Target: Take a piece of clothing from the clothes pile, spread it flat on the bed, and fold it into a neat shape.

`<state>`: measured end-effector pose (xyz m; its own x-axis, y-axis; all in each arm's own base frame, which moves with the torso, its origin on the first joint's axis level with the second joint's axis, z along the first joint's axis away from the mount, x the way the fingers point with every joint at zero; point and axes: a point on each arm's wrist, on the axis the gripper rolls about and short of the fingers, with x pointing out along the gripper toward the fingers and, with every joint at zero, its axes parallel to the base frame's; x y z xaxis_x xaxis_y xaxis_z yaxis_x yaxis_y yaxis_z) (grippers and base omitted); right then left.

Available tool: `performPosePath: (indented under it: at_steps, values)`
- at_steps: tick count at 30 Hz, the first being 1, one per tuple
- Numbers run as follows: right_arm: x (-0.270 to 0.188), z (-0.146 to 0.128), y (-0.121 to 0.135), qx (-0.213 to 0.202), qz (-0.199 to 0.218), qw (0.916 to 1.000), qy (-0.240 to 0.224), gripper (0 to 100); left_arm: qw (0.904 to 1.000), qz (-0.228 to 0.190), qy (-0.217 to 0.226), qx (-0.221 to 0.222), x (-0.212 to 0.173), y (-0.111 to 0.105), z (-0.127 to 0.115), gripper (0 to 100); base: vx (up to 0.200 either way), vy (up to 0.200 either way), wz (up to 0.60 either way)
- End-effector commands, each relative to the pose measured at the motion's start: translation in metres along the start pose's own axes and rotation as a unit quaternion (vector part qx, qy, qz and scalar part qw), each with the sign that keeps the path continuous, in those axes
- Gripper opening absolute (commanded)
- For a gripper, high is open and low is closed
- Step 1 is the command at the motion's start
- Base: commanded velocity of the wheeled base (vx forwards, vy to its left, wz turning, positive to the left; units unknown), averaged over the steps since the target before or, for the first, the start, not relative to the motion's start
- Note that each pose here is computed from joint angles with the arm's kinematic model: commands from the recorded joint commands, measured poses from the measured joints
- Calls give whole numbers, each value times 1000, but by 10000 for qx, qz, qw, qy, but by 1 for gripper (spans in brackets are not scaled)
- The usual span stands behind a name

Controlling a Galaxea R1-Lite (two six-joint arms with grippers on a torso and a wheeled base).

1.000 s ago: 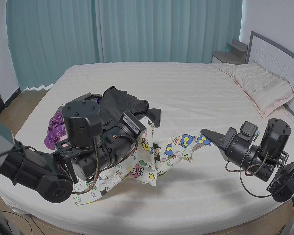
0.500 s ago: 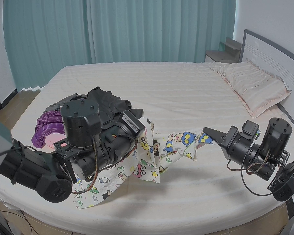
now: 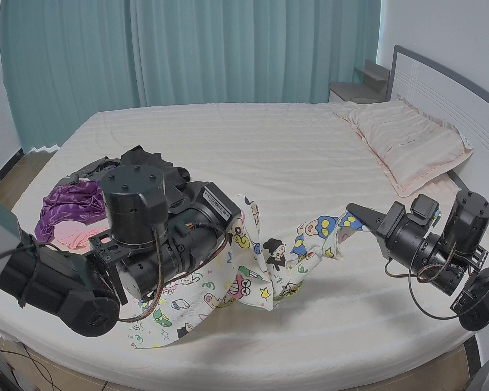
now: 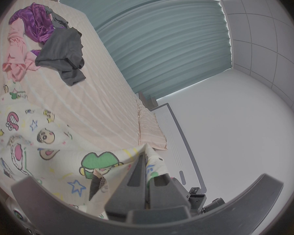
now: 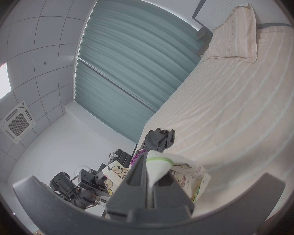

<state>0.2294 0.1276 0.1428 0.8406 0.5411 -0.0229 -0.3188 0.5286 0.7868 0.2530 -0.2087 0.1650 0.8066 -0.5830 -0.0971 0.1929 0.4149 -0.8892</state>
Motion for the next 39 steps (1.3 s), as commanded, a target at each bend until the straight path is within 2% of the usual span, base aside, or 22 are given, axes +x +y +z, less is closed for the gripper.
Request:
performPosePath:
  at_steps: [1,7,16,21,26,36,39]
  values:
    - [-4,6,3,-11,53,9999,-118,0,10000,-10,-7,3,0,0,1,0,0,-200,0]
    - [-4,6,0,-8,4,9999,-119,0,10000,-20,-3,11,1,-1,0,0,0,-200,0]
    - [-15,18,3,-65,11,9994,-330,0,10000,-13,-34,17,-5,-2,2,0,0,0,0]
    - [-30,22,12,-99,177,9989,-414,0,9998,25,-195,30,-16,-5,5,0,-200,0,0]
    - [-46,23,19,-137,315,9982,-486,0,9990,3,-339,289,-35,-10,9,0,-200,0,0]
    - [-78,19,35,-595,707,9943,-537,0,9967,-351,-551,474,-81,-28,19,0,-200,0,0]
    - [-89,20,41,-957,846,9897,-639,0,9949,-333,-769,564,-93,-31,22,0,-200,0,0]
